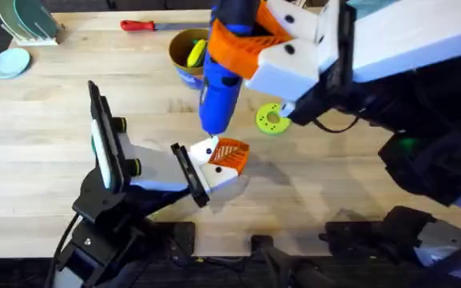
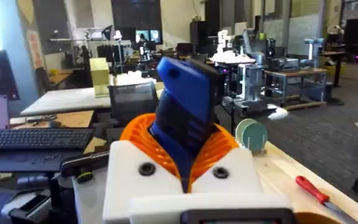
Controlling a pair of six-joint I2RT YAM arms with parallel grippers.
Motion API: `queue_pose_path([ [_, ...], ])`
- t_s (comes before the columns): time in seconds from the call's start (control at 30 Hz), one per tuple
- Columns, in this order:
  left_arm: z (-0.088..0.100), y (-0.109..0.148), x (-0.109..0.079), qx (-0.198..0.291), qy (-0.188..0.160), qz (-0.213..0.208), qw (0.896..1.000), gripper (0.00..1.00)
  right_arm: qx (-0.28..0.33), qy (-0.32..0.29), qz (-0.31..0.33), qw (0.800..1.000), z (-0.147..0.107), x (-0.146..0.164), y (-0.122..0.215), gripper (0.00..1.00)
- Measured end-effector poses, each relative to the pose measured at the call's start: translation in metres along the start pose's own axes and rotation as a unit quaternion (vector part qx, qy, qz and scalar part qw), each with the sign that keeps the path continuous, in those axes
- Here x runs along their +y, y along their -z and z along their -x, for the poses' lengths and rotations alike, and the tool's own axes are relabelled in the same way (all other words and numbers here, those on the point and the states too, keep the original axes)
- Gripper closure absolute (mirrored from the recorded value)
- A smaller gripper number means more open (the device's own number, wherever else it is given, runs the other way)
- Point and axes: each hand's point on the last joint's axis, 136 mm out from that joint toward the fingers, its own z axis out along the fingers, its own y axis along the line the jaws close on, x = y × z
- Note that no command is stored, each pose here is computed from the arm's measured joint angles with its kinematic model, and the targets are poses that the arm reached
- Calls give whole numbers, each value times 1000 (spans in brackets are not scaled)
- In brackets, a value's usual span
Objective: Pick up the gripper from the table and insert it into the empty holder that is missing its gripper. Then pick up a screw, insert it into the mounting hole, and use the screwdriver to tighten it. Finally, clean up the table by picking up the vegetable and placing it into the bucket.
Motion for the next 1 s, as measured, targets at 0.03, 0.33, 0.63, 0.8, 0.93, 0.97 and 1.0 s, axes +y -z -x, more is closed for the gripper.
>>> queue_pose_path([
  [0.03,0,0,0,0,0,0,1000,995,2,3,5,1000,-2,2,-1,984],
  [0.33,0,0,0,0,0,0,1000,995,17,10,25,999,-15,9,-6,984],
  [0.63,0,0,0,0,0,0,1000,995,22,8,31,999,-20,11,-8,984],
  [0.8,0,0,0,0,0,0,1000,995,38,-1,28,999,-33,7,-11,984],
  [0.93,0,0,0,0,0,0,1000,995,46,-8,26,999,-41,4,-13,984],
  [0.97,0,0,0,0,0,0,1000,995,47,-9,26,999,-41,4,-13,984],
  [1.0,0,0,0,0,0,0,1000,995,47,-11,26,998,-41,4,-13,984],
])
